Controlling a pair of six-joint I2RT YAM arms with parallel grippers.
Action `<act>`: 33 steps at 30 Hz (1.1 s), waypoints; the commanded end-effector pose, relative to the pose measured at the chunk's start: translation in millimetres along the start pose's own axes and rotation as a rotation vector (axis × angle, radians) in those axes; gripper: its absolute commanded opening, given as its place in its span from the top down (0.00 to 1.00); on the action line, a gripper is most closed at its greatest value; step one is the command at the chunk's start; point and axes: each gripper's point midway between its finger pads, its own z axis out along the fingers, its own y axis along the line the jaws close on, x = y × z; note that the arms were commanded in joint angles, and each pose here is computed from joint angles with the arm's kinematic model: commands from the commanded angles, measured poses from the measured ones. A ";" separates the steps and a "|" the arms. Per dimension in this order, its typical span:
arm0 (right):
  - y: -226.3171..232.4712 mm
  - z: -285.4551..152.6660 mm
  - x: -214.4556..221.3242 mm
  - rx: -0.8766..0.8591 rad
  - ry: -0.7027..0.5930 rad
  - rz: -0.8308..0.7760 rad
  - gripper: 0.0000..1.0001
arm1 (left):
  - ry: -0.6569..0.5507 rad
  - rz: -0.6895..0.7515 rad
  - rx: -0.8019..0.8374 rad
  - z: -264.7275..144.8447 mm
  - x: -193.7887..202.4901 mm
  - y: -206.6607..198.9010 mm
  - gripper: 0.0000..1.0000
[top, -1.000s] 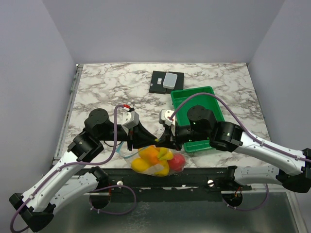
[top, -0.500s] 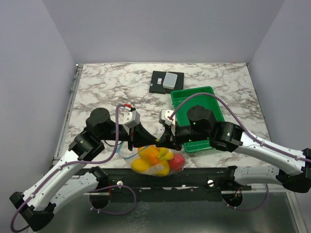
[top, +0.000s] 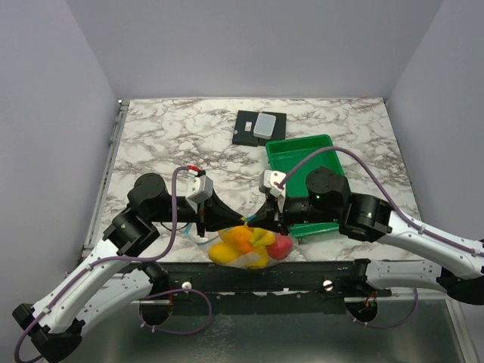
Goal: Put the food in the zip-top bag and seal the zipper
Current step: Zip the zipper food storage bag.
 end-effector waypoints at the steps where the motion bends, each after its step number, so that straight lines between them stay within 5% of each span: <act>1: -5.3 -20.7 -29.4 0.068 -0.125 -0.035 0.99 | 0.006 -0.027 -0.027 -3.1 7.3 1.4 1.00; 16: -30.6 -86.6 -74.0 0.322 -0.372 -0.064 0.99 | 0.012 -0.042 -0.060 -5.5 13.4 4.9 1.00; 33: -87.5 -123.7 -66.2 0.700 -0.363 -0.025 0.99 | 0.028 -0.043 -0.132 -13.8 20.5 9.8 1.00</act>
